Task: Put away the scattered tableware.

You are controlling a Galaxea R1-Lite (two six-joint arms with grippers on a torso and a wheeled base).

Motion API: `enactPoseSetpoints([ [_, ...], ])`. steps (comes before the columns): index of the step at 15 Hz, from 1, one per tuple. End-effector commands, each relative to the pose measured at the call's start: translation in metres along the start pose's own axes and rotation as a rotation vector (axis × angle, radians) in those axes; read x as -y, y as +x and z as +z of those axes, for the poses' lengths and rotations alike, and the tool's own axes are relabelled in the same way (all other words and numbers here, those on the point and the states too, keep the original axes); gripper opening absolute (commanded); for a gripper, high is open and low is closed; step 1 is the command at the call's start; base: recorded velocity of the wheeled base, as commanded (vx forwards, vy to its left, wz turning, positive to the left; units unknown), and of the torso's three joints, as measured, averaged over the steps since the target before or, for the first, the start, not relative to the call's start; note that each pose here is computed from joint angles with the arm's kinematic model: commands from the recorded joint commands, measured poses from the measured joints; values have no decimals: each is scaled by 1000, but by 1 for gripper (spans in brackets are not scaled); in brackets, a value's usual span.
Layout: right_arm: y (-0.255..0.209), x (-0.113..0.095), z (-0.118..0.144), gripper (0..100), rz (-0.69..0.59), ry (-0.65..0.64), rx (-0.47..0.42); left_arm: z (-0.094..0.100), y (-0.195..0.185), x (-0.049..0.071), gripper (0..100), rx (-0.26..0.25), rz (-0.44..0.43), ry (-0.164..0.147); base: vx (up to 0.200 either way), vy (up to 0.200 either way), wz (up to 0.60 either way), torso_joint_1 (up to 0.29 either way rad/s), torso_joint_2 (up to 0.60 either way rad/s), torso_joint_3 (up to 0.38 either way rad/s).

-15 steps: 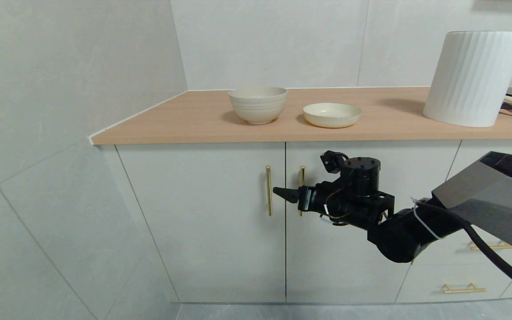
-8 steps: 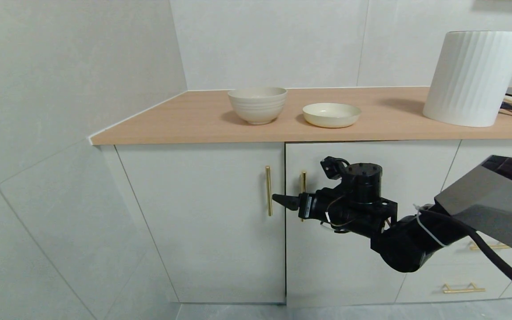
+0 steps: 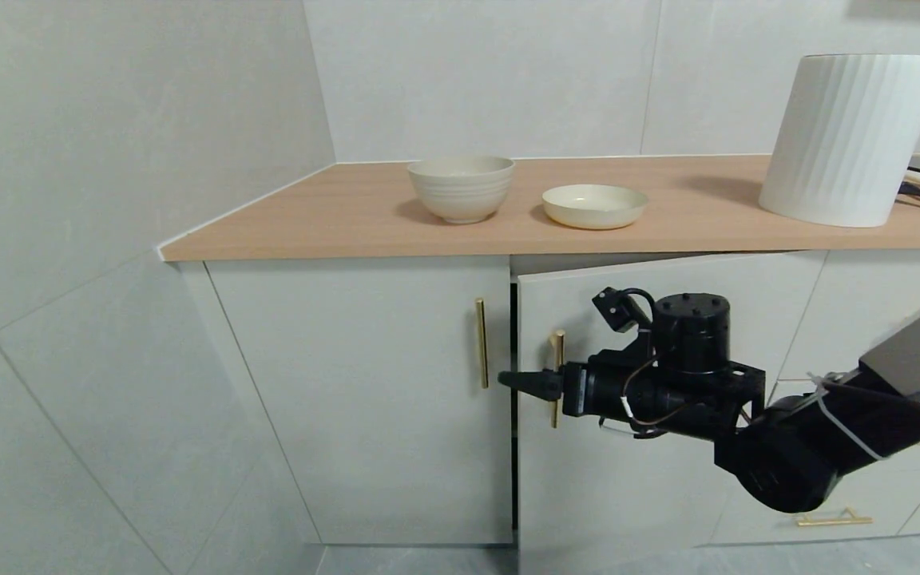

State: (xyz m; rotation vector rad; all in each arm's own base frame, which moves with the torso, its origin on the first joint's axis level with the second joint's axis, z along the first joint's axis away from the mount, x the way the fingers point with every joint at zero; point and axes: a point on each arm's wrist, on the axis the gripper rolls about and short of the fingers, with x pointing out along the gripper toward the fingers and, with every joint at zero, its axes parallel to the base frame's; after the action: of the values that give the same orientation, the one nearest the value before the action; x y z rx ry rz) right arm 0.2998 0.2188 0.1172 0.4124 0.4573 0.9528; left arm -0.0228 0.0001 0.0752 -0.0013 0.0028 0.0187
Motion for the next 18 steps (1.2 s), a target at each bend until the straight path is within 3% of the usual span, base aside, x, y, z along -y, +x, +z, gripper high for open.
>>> enactPoseSetpoints([
  [1, -18, -13, 6, 100, 28, -11, 17, 0, 0, 0, 100, 0, 1, 0, 0, 0, 0, 0, 0, 0],
  [6, -49, -26, 1, 100, 35, -9, 7, 0, 0, 0, 100, 0, 1, 0, 0, 0, 0, 0, 0, 0],
  [10, -58, -29, -9, 100, 103, 3, -58, 0, 0, 0, 100, 0, 1, 1, 0, 0, 0, 0, 0, 0],
  [14, -59, -29, -10, 100, 102, 6, -63, 0, 0, 0, 100, 4, 21, 23, 0, 0, 0, 0, 0, 0],
  [15, -59, -28, -11, 100, 101, 8, -68, 4, 0, -1, 100, 36, 51, 31, 0, 0, 0, 0, 0, 0],
  [16, -59, -28, -12, 100, 102, 9, -70, 18, -4, -1, 100, 109, 48, 37, 0, 0, 0, 0, 0, 0],
  [17, -59, -29, -11, 100, 102, 6, -68, 39, -11, 0, 100, 160, -23, 41, 0, 0, 0, 0, 0, 0],
  [18, -59, -29, -11, 100, 102, 6, -68, 56, -17, 2, 100, 149, -97, 42, 0, 0, 0, 0, 0, 0],
])
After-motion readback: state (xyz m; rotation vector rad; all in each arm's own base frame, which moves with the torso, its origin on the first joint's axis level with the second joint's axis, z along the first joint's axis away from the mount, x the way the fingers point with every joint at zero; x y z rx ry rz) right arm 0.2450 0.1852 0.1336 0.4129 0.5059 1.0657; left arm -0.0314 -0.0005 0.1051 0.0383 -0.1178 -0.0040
